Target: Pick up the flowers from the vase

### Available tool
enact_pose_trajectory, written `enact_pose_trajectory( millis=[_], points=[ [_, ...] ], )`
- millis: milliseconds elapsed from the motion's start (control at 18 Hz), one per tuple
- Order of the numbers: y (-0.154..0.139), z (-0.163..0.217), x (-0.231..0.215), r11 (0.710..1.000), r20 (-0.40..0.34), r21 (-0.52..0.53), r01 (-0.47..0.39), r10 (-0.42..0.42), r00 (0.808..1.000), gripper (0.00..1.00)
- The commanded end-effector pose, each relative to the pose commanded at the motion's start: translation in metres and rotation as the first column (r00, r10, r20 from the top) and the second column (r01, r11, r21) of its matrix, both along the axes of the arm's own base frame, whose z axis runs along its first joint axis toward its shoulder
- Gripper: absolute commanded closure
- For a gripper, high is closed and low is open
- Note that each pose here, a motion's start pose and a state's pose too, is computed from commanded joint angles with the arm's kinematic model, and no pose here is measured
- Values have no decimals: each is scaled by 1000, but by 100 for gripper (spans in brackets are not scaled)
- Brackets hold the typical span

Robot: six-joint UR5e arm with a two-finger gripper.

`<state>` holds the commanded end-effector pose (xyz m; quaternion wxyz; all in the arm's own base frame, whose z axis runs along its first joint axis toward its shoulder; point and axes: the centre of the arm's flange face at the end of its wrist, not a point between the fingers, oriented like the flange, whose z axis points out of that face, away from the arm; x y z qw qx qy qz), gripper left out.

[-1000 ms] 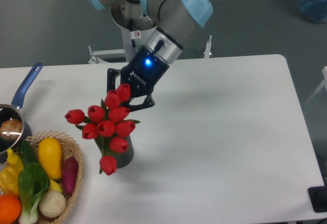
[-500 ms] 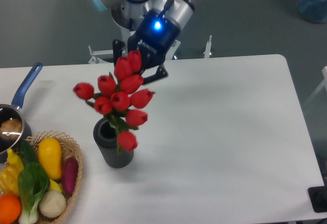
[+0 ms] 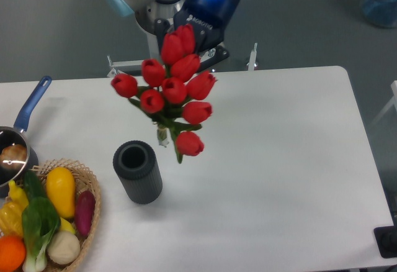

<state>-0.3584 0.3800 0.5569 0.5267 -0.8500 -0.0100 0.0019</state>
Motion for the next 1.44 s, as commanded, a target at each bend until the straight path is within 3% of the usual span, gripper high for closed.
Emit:
enact_pose_trajectory(
  millis=[167,333,667,778,944,1111,1333,1444],
  points=[
    [-4,-29,-24,990,-84,-128,-56,46,995,100],
    [-11,-65,-35,951,-139,-285,-117,79,987,100],
    [-21,-119,-69,834,-200,-533,-142,38,979,100],
    [-24,-131,-80,777,-229,-606,-172,37,973,100],
    [-24,-155,-94,713,-248,-684,-153,-30,968,100],
    [-26,-175,-98,628,-240,-763,-154,-54,969,100],
    [-25,-178,-109,613,-244,-778,-136,-95,965,100],
    [-27,-181,-110,585,-240,-799,-140,-96,966,100]
  ],
)
